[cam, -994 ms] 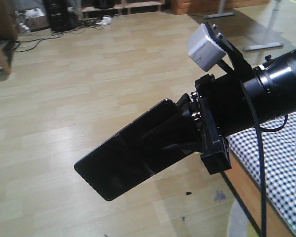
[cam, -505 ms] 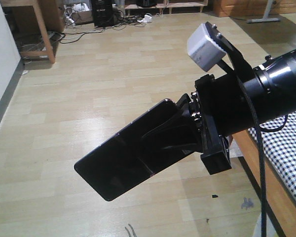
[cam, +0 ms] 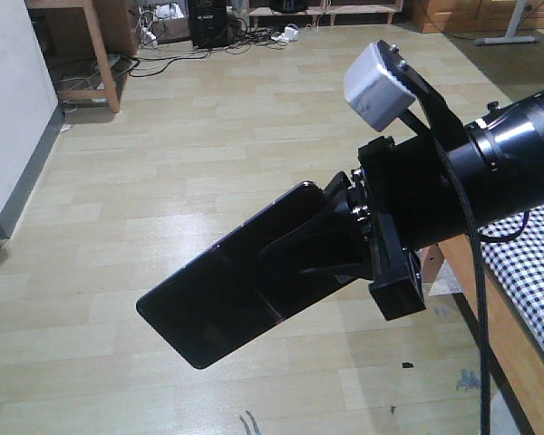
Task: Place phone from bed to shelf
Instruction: 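Hold the phone raised in the right gripper while the base turns away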
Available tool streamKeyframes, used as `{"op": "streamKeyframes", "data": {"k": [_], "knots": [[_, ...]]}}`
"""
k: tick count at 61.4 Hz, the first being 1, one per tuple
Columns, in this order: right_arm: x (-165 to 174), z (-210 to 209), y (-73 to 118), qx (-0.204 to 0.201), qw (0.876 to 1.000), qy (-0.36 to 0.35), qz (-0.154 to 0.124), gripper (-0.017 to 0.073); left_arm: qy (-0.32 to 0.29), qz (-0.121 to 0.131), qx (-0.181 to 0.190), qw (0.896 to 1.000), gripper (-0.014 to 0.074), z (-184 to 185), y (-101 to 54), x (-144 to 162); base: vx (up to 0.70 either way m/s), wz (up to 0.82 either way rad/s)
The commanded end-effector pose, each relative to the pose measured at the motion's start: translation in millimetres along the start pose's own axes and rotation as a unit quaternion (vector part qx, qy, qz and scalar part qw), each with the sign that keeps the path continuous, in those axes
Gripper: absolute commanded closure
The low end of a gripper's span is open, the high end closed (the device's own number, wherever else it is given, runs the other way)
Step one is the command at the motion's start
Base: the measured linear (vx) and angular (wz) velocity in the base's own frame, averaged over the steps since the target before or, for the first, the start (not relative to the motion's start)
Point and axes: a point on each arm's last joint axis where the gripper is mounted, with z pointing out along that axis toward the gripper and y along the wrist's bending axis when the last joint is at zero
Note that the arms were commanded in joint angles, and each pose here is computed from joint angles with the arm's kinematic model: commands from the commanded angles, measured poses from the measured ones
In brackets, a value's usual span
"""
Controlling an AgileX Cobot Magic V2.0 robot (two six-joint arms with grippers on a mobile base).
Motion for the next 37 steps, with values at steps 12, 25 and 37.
{"op": "streamKeyframes", "data": {"k": [12, 25, 37], "knots": [[-11.6, -11.2, 17.7, -0.03, 0.999, -0.033, -0.012, 0.0562, -0.05, -0.007, -0.007, 0.999, 0.0592, -2.5, 1.9, -14.3, 0.03, 0.02], [-11.6, -11.2, 17.7, -0.03, 0.999, -0.033, -0.012, 0.0562, -0.05, -0.007, -0.007, 0.999, 0.0592, -2.5, 1.9, -14.3, 0.05, 0.07], [-11.6, -11.2, 17.7, -0.03, 0.999, -0.033, -0.012, 0.0562, -0.05, -0.007, -0.007, 0.999, 0.0592, -2.5, 1.9, -14.3, 0.07, 0.11]]}}
